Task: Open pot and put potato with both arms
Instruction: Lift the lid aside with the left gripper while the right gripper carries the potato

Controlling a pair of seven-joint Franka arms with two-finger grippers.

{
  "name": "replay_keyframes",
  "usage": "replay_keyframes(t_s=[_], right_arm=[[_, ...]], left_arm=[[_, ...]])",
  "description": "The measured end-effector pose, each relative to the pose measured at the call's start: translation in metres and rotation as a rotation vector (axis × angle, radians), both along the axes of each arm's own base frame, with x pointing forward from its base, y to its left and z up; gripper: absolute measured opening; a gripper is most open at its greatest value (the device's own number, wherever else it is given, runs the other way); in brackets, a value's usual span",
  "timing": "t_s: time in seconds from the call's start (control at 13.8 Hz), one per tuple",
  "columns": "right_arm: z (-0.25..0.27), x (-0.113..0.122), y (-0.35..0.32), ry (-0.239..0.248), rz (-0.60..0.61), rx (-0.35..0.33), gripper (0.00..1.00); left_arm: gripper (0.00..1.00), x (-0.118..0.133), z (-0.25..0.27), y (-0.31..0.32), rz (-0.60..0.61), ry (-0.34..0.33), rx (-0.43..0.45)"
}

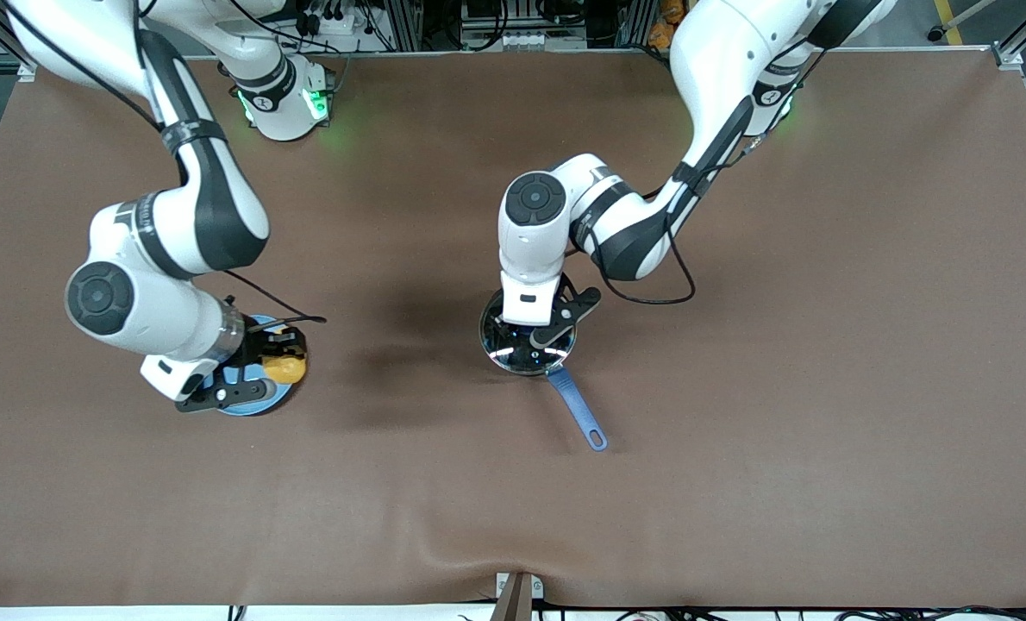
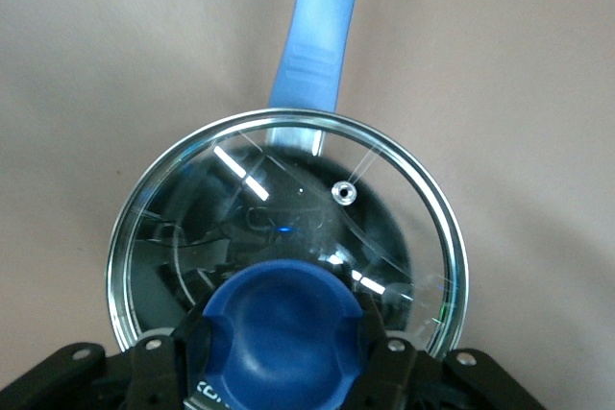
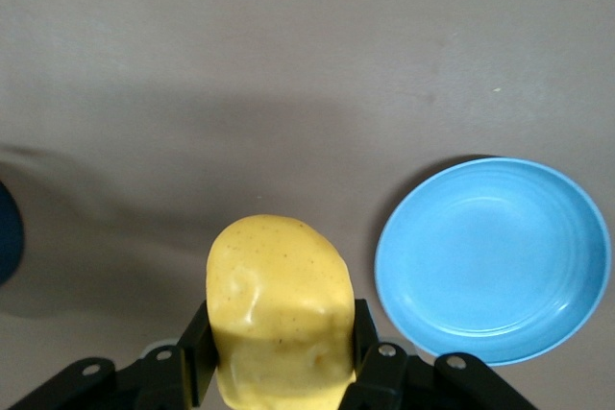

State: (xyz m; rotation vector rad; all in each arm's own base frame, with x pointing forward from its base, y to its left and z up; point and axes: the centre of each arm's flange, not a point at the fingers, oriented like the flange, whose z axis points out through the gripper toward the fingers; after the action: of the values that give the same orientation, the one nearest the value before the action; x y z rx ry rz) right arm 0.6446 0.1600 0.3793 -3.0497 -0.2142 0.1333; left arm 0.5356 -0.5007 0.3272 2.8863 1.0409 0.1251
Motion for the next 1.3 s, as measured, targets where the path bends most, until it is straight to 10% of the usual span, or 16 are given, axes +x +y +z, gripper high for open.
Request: replay_keyframes(t_s=[0.58, 0.94, 1.3], right_arm=[[0.020, -0.040, 0.131, -0.013, -0.088, 0.020, 0.59], [0.018, -0.086, 0.236, -0.066, -0.190, 0.058, 0.59], [-0.042, -0.101, 0.299, -0.110, -0.301, 0.115, 0.59]], left_arm=[[0.60, 0.081, 0.080, 0.175, -0.174, 0.088, 0.027], [0.60, 0.087, 0.040, 0.272, -0.356, 0.167, 0.052], [0.60, 0.074, -0.037, 0.368, -0.492, 0.105, -0.004]])
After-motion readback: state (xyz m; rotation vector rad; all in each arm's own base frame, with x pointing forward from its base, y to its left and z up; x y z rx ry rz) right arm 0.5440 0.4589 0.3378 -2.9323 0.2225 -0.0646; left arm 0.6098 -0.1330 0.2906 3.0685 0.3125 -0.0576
